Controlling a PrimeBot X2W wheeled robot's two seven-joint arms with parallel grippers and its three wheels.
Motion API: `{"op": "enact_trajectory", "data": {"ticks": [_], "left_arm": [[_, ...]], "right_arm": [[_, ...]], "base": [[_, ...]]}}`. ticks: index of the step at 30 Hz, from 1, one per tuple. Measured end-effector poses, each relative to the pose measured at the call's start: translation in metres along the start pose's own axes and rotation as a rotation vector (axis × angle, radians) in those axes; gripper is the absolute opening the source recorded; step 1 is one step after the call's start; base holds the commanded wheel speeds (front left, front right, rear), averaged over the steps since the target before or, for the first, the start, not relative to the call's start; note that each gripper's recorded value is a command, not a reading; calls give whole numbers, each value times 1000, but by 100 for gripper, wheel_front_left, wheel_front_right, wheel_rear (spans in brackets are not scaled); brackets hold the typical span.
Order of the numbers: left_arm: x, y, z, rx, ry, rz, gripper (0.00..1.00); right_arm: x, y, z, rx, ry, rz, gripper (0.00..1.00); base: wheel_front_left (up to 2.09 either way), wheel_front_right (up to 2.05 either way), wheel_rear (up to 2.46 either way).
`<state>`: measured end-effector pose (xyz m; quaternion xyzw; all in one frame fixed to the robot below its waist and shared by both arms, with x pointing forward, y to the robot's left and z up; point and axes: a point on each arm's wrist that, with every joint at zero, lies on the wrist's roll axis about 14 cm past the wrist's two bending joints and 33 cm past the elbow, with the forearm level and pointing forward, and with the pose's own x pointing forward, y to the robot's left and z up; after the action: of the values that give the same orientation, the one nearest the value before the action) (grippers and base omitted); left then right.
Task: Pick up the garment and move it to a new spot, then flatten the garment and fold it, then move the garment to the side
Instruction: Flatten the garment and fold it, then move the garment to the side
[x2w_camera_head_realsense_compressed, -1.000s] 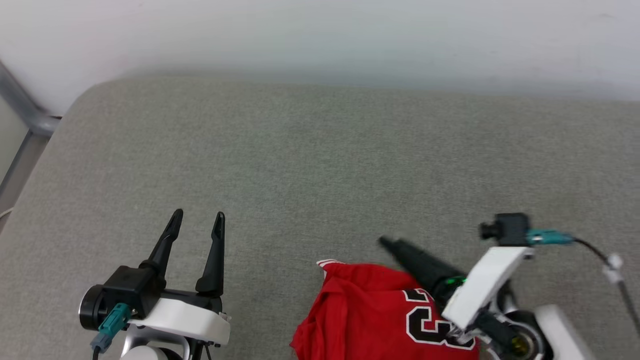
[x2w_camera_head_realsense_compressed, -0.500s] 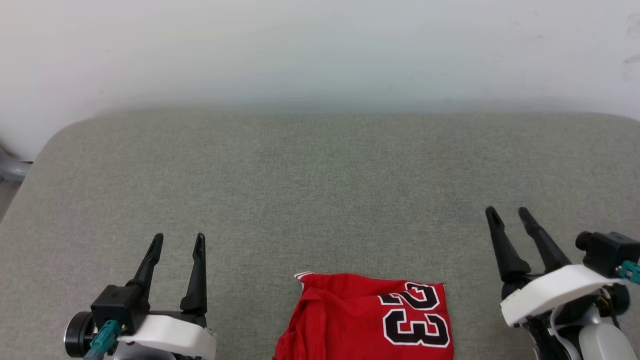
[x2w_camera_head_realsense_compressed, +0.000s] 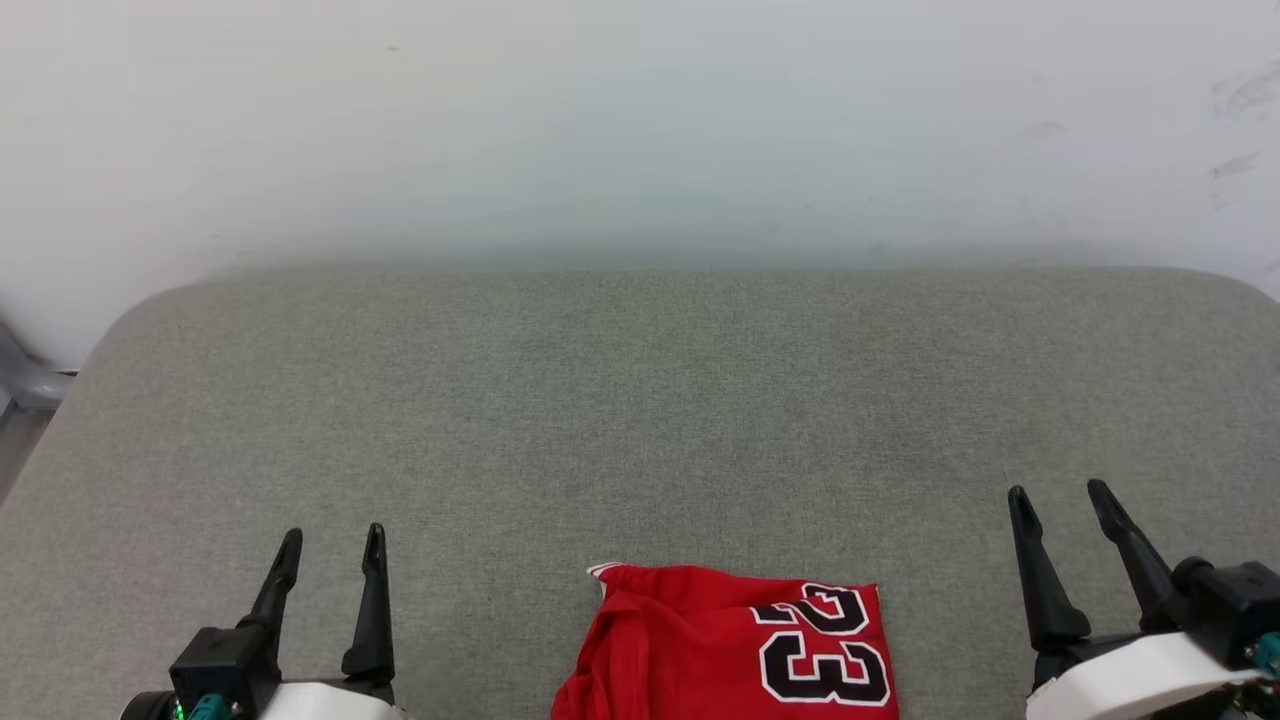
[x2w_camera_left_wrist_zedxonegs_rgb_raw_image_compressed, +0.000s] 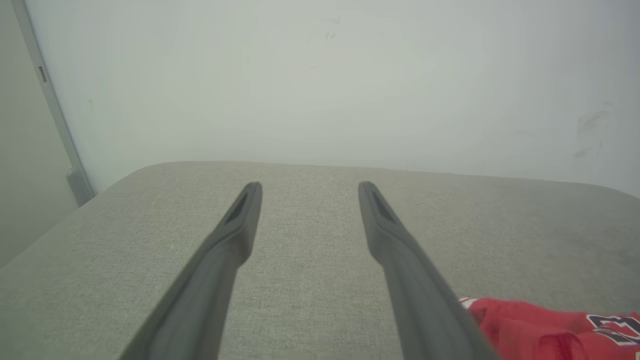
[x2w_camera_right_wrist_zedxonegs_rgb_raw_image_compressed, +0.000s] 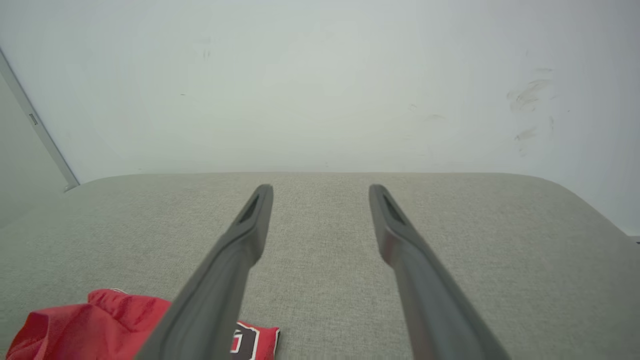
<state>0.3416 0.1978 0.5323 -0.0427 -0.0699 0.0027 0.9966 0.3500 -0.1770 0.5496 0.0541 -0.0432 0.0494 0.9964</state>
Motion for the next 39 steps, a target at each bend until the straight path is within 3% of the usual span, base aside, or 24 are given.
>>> {"op": "enact_trajectory", "data": {"ticks": [16,27,31,34,39], "left_arm": [[-8,2,-13,-6,32,-1,100],[1,-1,-14,-15,24,-4,100],[5,-1,-13,-17,18,-4,100],[10,1,-10,-19,6,-1,100],[22,2,-8,-21,-9,1,100]], "right_arm": [[-16,1,-7,3,64,-14,100],[-15,-16,-27,87,160,-64,100],[-20,-33,-51,195,286,-111,100],[-29,-46,-80,261,456,-131,100],[-43,-28,-124,393,747,-54,100]], "base": [[0,0,0],[0,0,0],[0,0,0],[0,0,0],[0,0,0]]}}
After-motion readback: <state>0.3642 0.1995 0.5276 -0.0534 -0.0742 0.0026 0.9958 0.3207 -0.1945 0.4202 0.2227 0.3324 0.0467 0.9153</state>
